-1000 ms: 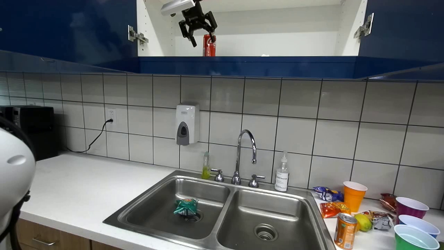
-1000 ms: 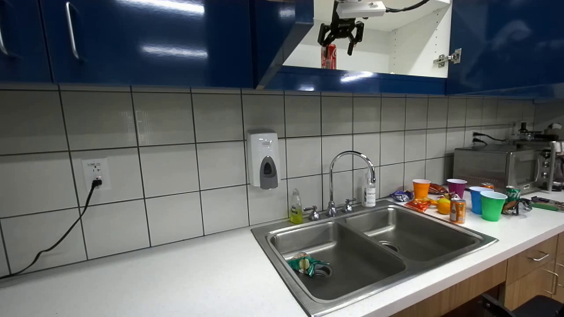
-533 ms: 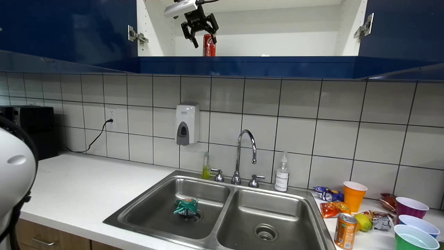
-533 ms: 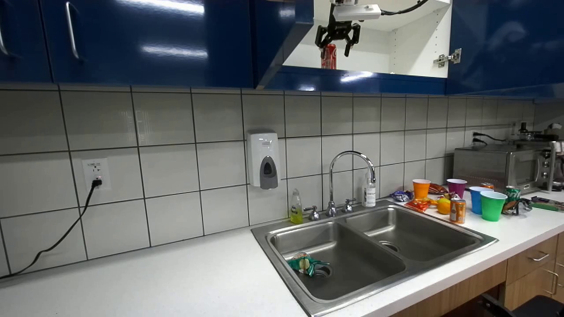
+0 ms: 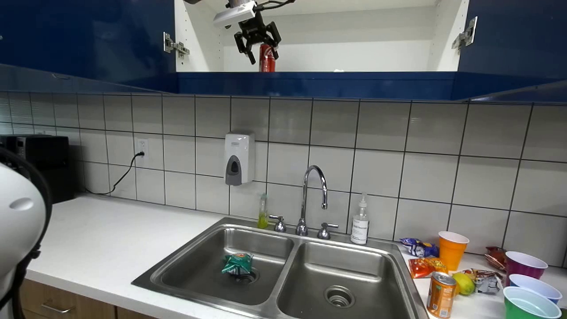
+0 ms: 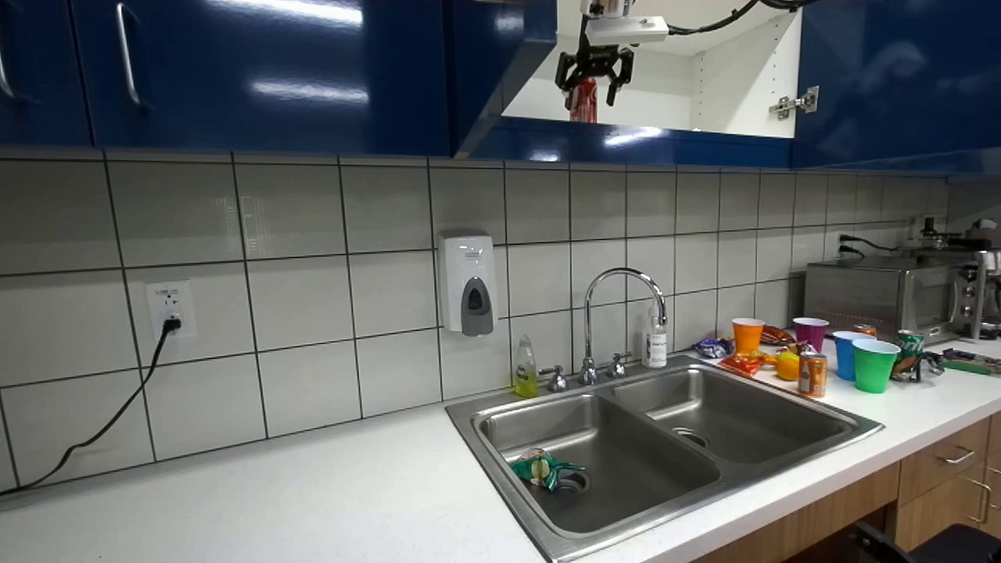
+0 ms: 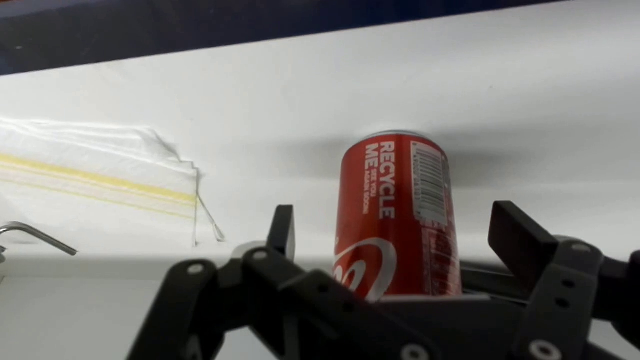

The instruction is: Remove the red can from the upper cabinet and put it in the sink on the left.

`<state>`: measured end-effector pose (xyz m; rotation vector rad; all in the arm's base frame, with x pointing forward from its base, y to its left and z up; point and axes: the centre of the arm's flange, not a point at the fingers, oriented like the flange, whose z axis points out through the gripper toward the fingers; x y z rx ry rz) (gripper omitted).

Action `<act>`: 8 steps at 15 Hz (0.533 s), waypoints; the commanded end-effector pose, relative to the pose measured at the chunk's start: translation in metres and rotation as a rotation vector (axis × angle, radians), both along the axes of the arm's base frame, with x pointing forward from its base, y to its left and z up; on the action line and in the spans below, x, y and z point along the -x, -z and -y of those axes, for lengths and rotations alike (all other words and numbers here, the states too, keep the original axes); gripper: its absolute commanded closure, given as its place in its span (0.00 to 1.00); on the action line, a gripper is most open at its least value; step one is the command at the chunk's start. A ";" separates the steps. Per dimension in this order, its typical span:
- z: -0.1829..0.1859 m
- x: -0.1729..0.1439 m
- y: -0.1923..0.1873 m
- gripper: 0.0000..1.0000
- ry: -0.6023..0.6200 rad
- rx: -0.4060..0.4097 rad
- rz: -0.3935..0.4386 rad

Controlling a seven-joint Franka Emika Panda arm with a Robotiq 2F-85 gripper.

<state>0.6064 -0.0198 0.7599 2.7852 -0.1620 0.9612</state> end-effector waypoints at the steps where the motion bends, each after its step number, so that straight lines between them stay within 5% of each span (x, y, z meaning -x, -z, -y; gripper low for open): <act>1: 0.000 -0.011 -0.009 0.00 0.015 0.011 -0.005; 8: 0.001 -0.017 -0.007 0.00 0.019 0.009 0.001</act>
